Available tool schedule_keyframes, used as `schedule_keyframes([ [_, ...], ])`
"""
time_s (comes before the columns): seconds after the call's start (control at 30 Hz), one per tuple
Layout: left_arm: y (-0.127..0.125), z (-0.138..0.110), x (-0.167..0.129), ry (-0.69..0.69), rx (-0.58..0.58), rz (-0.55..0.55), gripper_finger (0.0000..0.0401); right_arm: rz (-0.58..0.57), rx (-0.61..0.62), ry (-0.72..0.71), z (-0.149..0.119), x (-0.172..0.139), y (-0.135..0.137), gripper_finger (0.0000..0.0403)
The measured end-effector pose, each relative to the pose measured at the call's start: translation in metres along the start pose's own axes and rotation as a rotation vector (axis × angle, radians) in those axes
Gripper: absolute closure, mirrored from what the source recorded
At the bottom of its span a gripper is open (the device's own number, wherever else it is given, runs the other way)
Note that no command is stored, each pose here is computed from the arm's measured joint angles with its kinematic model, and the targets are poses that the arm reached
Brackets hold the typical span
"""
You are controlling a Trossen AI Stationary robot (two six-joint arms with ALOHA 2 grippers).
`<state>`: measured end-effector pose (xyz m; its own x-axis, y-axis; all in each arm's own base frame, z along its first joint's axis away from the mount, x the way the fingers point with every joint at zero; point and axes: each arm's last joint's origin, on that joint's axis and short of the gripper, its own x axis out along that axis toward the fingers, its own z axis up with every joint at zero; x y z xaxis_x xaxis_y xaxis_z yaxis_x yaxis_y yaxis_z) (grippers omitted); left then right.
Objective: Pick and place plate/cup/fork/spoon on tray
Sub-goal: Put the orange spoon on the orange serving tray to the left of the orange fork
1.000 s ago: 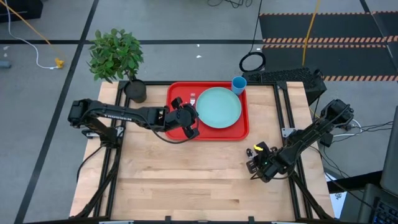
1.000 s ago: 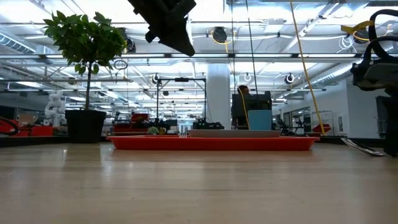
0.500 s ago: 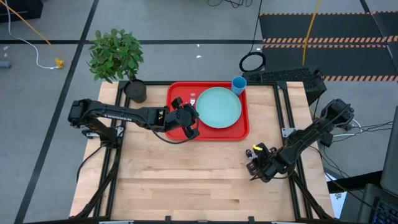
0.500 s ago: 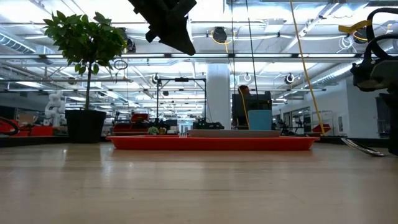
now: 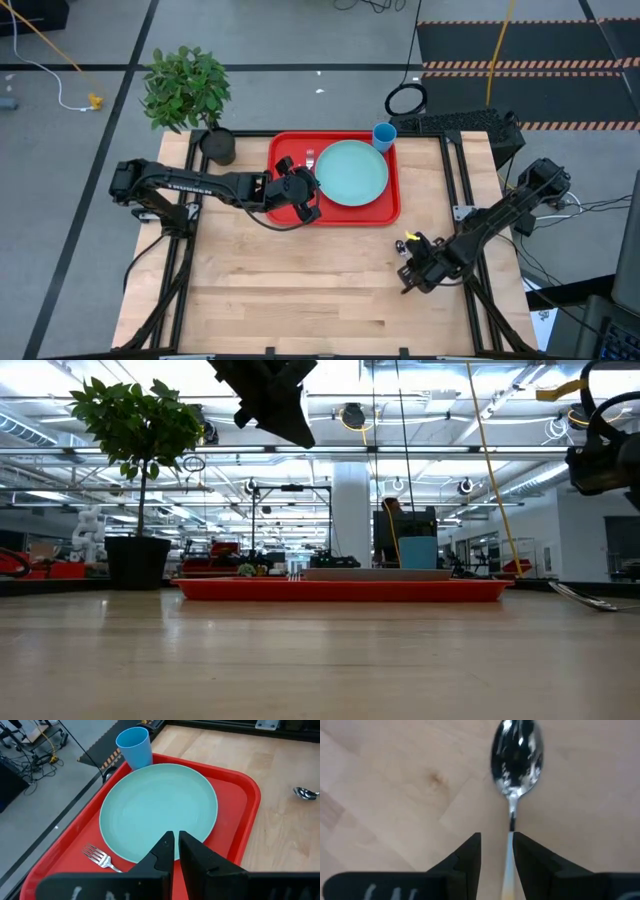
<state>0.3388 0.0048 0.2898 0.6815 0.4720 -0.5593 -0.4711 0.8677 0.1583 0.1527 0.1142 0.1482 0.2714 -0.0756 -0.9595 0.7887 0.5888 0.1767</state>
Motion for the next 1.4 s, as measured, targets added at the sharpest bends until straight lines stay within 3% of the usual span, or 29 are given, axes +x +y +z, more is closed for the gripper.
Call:
schedule_keyframes([
  [0.23,0.0,0.0,0.0,-0.001,-0.016,0.0,0.037,-0.042,-0.065,-0.041,0.008,0.003,-0.003,0.0296],
  [0.7,0.0,0.001,0.0,-0.007,-0.021,-0.001,0.037,-0.133,-0.176,0.017,0.005,0.028,0.003,0.0298],
  [1.1,0.0,0.003,0.0,-0.024,-0.028,-0.004,0.037,-0.144,-0.143,0.018,0.005,0.03,0.002,0.0394],
  [1.4,0.0,0.003,0.0,-0.024,-0.028,-0.004,0.037,-0.108,-0.113,-0.017,0.008,0.024,0.003,0.04],
])
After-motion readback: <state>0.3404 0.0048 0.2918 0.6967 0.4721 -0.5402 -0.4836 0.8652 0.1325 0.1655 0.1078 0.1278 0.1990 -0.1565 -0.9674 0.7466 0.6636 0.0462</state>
